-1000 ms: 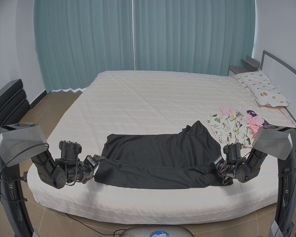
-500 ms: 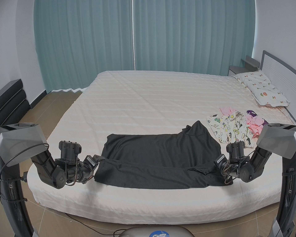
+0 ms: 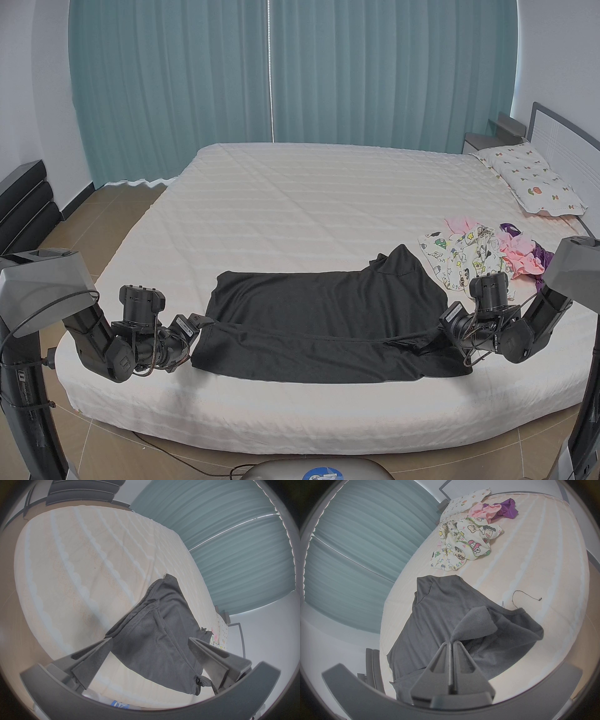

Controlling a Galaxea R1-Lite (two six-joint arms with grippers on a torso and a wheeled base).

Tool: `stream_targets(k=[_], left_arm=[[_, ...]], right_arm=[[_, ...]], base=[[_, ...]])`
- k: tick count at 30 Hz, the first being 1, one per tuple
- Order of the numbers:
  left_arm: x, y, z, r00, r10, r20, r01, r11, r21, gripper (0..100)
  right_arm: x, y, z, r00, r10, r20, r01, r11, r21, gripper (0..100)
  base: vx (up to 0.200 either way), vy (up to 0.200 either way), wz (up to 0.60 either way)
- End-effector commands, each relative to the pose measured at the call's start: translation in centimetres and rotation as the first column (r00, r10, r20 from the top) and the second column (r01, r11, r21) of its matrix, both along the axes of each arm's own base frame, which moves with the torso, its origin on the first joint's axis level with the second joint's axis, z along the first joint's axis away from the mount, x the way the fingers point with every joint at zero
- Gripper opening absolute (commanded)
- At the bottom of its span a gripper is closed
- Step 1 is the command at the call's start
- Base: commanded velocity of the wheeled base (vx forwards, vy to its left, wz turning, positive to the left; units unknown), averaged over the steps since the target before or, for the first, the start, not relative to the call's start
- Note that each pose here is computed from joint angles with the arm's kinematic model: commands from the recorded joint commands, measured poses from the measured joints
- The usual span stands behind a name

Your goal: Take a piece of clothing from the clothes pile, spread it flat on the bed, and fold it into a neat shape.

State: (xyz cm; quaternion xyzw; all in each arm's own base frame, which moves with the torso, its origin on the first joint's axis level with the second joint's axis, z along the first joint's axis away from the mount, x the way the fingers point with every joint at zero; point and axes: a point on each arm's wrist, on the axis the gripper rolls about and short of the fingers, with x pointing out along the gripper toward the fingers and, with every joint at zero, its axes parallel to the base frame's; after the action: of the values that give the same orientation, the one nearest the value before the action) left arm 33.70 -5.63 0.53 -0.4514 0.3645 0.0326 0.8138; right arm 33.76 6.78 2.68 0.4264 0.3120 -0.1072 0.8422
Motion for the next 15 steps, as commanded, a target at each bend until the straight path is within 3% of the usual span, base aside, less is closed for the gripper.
stream_targets(k=[1, 10, 15], left_arm=[[0.0, 0.0, 0.0, 1.0, -0.001, 0.0, 0.001, 1.0, 0.0, 100], [0.0, 0.0, 0.0, 1.0, -0.002, 0.0, 0.002, 1.0, -0.001, 100], [-0.1, 0.0, 0.0, 1.0, -0.001, -0.002, 0.001, 1.0, -0.002, 100]], right_arm=[[-0.5, 0.3, 2.4, 0.999, 0.017, 0.045, -0.018, 1.0, 0.005, 0], [0.2, 0.9, 4.5, 0.998, 0.056, 0.018, -0.056, 0.998, -0.032, 0], [-0.7, 1.7, 5.5, 0.995, 0.088, -0.053, -0.091, 0.995, -0.049, 0]], base=[[0.0, 0.0, 0.0], [0.0, 0.0, 0.0], [0.0, 0.0, 0.0]])
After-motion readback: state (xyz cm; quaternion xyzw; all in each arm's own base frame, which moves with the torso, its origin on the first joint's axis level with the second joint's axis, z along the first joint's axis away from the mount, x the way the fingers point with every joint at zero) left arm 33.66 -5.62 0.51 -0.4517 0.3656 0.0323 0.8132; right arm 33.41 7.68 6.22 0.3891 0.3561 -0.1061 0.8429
